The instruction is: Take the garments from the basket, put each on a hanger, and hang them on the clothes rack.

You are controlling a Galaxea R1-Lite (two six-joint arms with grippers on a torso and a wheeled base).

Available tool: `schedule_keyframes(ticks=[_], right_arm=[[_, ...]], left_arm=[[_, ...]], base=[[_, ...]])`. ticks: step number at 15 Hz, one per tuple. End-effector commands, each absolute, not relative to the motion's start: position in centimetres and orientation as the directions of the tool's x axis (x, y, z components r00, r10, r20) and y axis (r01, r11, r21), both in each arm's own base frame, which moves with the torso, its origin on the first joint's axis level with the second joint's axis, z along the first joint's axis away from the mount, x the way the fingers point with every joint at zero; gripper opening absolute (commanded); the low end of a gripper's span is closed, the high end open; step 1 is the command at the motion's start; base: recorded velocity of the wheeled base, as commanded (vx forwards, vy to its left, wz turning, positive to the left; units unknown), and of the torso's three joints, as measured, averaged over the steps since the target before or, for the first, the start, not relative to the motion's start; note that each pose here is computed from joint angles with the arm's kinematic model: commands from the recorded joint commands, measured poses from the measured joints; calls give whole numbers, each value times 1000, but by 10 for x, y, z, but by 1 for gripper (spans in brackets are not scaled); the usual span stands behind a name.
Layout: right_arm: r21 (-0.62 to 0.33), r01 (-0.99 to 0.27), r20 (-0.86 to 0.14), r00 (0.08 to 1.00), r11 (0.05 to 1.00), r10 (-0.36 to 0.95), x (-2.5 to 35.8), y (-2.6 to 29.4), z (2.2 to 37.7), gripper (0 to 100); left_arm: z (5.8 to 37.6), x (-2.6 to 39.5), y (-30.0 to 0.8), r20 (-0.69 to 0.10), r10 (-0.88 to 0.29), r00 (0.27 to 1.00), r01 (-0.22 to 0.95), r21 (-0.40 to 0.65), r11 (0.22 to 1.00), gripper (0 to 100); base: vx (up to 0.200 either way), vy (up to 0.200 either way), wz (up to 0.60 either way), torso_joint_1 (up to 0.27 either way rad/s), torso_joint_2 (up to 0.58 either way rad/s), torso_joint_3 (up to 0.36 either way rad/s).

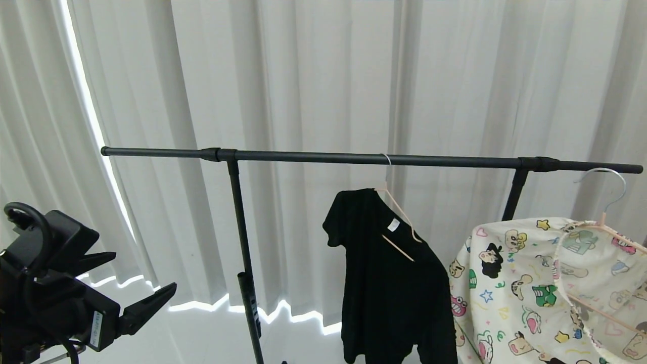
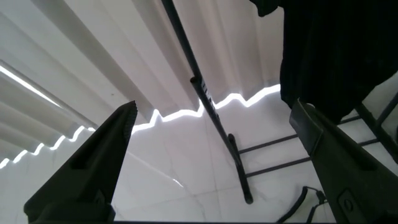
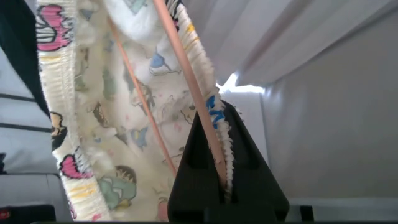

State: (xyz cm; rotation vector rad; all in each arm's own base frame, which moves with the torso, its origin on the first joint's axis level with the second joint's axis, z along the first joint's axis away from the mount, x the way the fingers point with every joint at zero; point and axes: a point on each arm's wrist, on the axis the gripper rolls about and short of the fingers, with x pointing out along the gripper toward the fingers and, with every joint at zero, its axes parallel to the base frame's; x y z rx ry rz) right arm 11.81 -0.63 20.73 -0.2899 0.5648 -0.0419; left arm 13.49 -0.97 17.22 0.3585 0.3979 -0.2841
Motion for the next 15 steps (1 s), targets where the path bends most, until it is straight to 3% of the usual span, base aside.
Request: schedule_keyframes(ticks=[1, 9, 15], right_arm=[[-281, -51, -533, 839, 958, -112, 123, -6, 207, 0], [-282, -98, -532, 844, 954, -71, 153, 1, 208, 0], [-246, -134, -565, 825, 960, -29, 177, 12, 204, 0]], left_arm=[[172, 135, -10, -422, -198, 885, 336, 282, 898, 100], [174, 135, -10, -418, -201, 886, 338, 283, 898, 100], [174, 135, -10, -417, -204, 886, 340, 284, 897, 100]], base=[[200, 0, 0, 7, 2, 2], [200, 0, 0, 4, 4, 4], [0, 0, 0, 0, 0, 0]])
